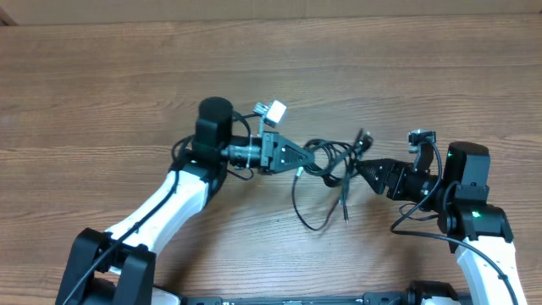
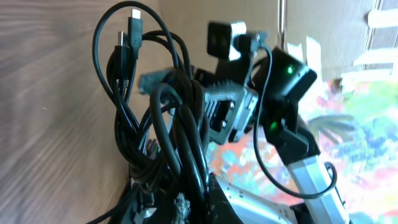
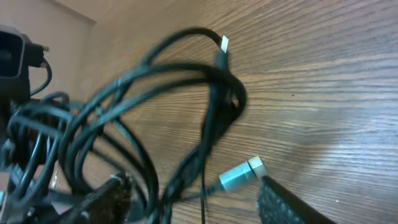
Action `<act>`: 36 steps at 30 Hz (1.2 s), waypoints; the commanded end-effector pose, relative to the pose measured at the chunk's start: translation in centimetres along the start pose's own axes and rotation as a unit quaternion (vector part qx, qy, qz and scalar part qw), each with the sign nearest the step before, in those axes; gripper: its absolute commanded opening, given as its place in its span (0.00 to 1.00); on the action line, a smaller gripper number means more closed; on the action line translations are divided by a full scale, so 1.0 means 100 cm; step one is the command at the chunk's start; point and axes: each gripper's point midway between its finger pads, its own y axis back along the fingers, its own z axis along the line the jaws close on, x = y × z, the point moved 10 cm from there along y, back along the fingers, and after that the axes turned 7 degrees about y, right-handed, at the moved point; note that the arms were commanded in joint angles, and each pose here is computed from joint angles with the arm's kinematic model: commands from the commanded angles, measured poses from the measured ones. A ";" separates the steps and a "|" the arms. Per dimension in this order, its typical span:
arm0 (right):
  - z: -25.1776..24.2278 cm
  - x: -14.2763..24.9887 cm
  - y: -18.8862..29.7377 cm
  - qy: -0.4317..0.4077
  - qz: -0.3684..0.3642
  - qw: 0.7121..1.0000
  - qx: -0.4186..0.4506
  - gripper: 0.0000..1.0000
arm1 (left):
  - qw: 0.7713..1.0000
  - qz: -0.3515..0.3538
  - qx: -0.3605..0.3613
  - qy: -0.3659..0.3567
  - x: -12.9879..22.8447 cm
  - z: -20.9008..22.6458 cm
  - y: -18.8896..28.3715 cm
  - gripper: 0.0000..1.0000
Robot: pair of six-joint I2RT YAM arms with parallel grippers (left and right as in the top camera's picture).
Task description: Untangle cables
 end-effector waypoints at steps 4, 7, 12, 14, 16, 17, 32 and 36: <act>-0.001 -0.005 0.003 -0.023 -0.010 0.999 0.031 0.65 | 0.997 0.042 0.041 -0.055 0.009 -0.033 -0.020 0.04; -0.003 -0.005 0.003 -0.043 -0.013 0.998 0.041 0.62 | 0.995 0.057 0.052 -0.069 0.013 -0.039 -0.024 0.04; -0.001 -0.005 0.003 -0.053 -0.012 0.998 0.031 0.63 | 0.994 0.058 0.052 -0.074 0.014 -0.039 -0.026 0.04; -0.001 -0.005 0.003 -0.050 -0.011 0.998 0.030 0.66 | 0.996 0.031 0.046 -0.073 0.008 -0.037 -0.022 0.04; 0.005 -0.004 0.003 0.004 -0.002 1.000 -0.010 0.71 | 0.996 -0.019 0.032 -0.087 -0.003 -0.034 -0.014 0.04; 0.006 -0.004 0.003 0.016 -0.001 1.000 -0.016 0.73 | 0.995 -0.033 0.027 -0.087 -0.006 -0.031 -0.010 0.04; 0.001 -0.011 0.003 -0.089 -0.029 0.995 0.018 0.78 | 0.993 0.038 0.036 -0.110 0.010 -0.028 -0.022 0.04; 0.000 -0.011 0.003 -0.092 -0.030 0.995 0.027 0.78 | 0.988 0.060 0.051 -0.133 0.018 -0.037 -0.034 0.04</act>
